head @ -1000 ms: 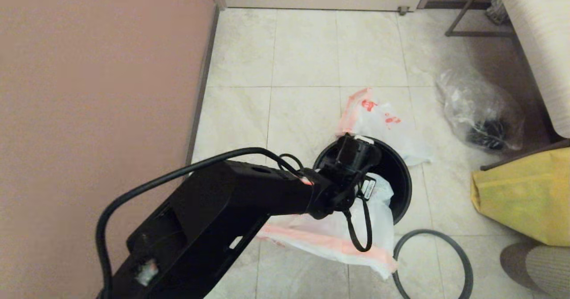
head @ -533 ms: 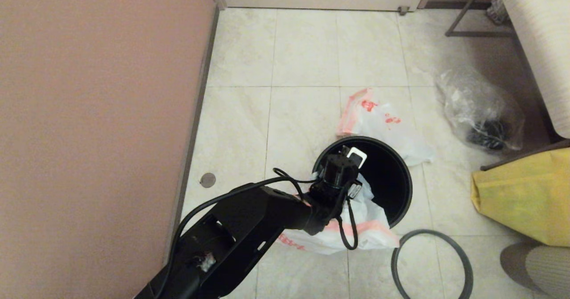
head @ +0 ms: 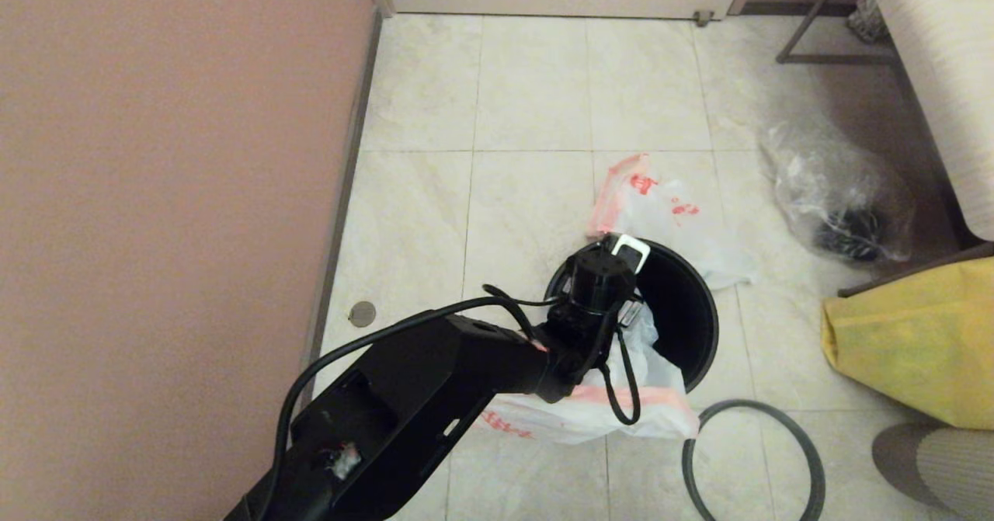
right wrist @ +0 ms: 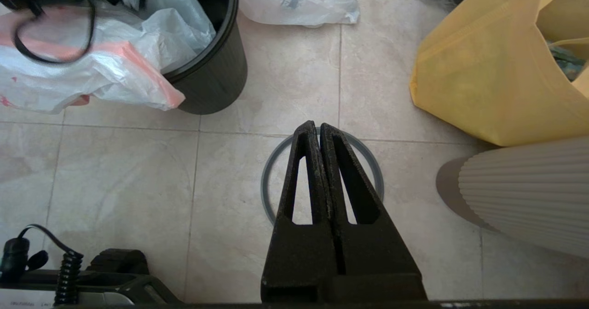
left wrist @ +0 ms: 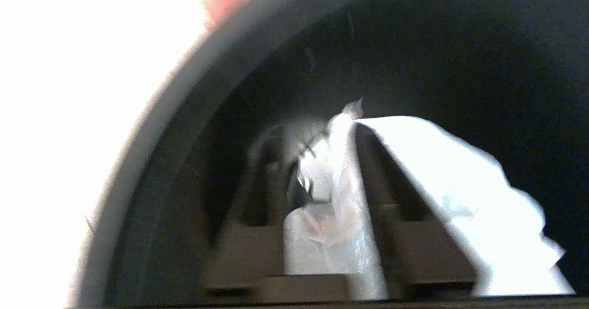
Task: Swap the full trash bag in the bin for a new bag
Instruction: Put the new garbage bag on the trash can
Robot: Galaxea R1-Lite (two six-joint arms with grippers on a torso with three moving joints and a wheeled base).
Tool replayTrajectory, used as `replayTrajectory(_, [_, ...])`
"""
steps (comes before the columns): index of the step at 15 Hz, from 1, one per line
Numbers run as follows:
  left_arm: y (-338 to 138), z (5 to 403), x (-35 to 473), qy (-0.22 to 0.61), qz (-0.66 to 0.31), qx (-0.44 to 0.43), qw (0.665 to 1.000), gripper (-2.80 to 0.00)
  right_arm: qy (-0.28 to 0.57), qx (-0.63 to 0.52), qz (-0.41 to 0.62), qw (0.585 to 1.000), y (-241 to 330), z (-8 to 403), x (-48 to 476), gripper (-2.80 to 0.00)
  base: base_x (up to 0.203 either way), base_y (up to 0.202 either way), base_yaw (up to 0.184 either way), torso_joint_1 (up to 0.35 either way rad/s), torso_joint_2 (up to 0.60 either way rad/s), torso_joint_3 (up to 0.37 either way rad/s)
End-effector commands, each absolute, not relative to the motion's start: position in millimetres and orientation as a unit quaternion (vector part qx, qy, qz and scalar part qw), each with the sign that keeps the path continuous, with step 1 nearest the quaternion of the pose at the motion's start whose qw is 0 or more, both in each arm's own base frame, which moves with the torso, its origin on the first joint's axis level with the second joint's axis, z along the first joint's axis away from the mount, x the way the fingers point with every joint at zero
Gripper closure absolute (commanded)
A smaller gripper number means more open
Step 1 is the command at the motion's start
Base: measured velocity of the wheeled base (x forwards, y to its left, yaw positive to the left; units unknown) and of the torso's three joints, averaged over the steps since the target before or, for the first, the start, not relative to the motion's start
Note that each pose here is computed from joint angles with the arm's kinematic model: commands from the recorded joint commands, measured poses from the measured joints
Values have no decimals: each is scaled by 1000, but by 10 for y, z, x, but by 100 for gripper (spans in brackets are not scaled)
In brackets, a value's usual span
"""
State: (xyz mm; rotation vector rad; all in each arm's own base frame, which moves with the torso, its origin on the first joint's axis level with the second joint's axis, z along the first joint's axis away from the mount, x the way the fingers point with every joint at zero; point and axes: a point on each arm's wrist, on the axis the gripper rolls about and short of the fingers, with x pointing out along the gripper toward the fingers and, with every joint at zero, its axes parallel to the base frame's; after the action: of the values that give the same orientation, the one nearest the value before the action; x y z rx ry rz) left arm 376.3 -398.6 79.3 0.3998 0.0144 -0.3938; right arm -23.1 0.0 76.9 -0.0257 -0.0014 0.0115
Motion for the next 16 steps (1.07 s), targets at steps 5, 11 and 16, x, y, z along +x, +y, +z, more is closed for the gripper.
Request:
replayTrajectory(5, [-3961, 1273, 3428, 59, -183, 193, 962, -280, 0, -13, 6, 1000, 0, 769, -230, 0, 0, 0, 0, 0, 0, 0])
replayTrajectory(11, [-3663, 1728, 3101, 161, -185, 146, 958, 0, 0, -14, 6, 1000, 0, 769, -230, 0, 0, 0, 0, 0, 0, 0])
replayTrajectory(16, [-3027, 1968, 2537, 222, -190, 167, 942, 0, 0, -13, 6, 1000, 0, 769, -230, 0, 0, 0, 0, 0, 0, 0])
